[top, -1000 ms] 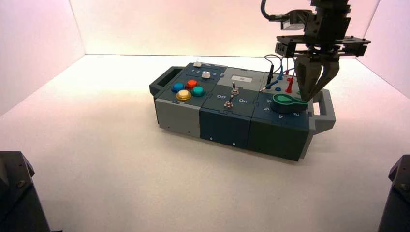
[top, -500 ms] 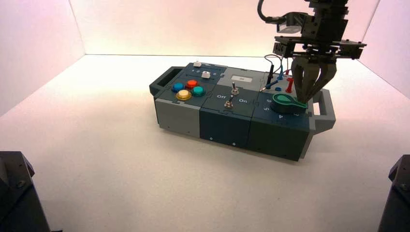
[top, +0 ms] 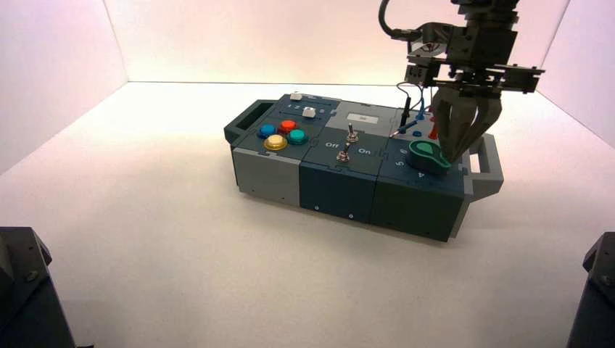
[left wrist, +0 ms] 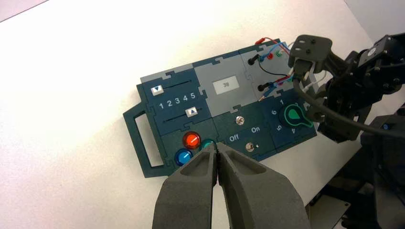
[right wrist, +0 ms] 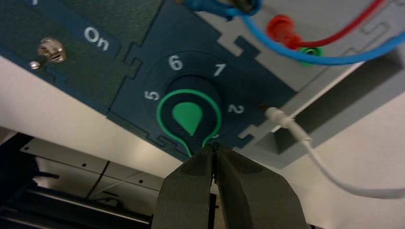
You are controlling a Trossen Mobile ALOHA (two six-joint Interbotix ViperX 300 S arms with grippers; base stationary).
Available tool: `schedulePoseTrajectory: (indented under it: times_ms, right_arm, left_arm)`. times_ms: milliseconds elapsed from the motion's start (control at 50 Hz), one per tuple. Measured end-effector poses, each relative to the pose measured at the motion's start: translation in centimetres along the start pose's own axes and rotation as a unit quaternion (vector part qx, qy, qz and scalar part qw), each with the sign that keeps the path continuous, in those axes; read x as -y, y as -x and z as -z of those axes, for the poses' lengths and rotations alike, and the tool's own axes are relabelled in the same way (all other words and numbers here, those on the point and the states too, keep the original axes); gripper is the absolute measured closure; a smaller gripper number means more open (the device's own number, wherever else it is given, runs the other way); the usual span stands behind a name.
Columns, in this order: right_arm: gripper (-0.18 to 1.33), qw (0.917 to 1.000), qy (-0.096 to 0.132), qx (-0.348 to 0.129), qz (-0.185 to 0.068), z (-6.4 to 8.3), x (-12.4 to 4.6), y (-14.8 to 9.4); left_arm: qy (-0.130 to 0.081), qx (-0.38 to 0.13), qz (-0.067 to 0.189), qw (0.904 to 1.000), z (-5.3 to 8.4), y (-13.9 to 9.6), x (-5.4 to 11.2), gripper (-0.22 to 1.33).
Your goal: Turn the knob to position 5.
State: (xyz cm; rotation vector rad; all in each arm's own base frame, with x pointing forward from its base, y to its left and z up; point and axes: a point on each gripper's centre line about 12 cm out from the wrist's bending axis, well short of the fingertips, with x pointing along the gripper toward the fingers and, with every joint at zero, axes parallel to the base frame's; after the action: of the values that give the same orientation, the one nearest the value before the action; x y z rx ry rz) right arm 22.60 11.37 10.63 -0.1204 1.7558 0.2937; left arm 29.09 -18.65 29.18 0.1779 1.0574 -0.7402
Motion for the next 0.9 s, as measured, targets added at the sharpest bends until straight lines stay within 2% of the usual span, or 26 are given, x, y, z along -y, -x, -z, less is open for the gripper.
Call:
schedulePoseTrajectory:
  times_ms: [380, 620, 900]
  right_arm:
    - [1.28, 0.9999, 0.002, -0.002, -0.010, 0.1, -0.8, -0.1]
    - [1.28, 0.9998, 0.015, -0.007, -0.013, 0.3, -1.8, -0.3]
    - [1.28, 0.9996, 0.019, -0.016, -0.014, 0.3, -2.3, -0.9]
  left_arm:
    - [0.000, 0.000, 0.000, 1.0000, 0.0, 0.0, 0.0, 1.22]
    - [0.000, 0.001, 0.000, 1.0000, 0.0, 0.1, 0.0, 1.22]
    - [0.000, 0.000, 0.000, 1.0000, 0.0, 0.0, 0.0, 1.22]
